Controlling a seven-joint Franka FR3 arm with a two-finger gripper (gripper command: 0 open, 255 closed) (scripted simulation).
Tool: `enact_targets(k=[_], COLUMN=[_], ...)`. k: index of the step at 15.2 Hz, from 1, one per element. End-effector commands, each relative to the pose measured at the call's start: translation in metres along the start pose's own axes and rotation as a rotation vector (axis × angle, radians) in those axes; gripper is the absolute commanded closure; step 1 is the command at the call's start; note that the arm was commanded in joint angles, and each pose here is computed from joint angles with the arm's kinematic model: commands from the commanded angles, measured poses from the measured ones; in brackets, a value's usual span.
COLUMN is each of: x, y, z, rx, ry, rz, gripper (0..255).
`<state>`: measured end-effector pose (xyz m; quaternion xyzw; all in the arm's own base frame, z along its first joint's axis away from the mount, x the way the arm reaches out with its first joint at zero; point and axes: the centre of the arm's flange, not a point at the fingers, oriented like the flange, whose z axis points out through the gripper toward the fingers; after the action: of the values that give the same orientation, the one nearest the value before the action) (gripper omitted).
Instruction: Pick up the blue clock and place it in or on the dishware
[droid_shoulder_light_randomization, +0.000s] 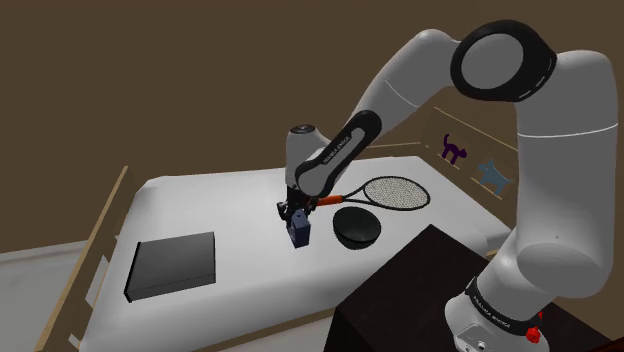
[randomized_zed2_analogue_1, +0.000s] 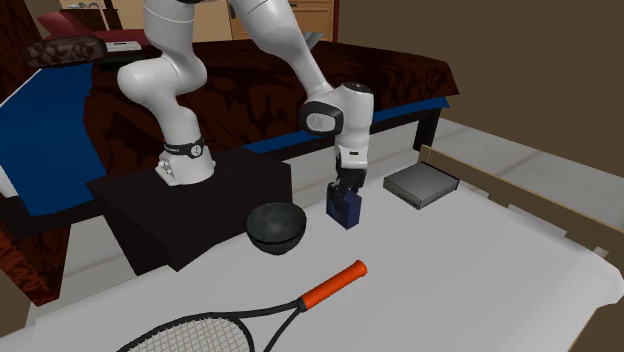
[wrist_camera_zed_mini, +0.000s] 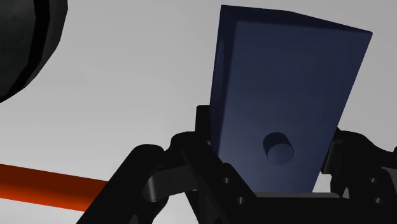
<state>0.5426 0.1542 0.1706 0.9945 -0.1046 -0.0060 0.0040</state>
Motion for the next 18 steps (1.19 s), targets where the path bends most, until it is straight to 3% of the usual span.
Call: enact_targets(k=[1,18], x=[-0.001,-0.002], y=[0.0,0.001], z=[-0.011,-0.101], rx=[0.0,0.0], ry=[0.0,0.0], rz=[0.0,0.0], gripper=[255,255])
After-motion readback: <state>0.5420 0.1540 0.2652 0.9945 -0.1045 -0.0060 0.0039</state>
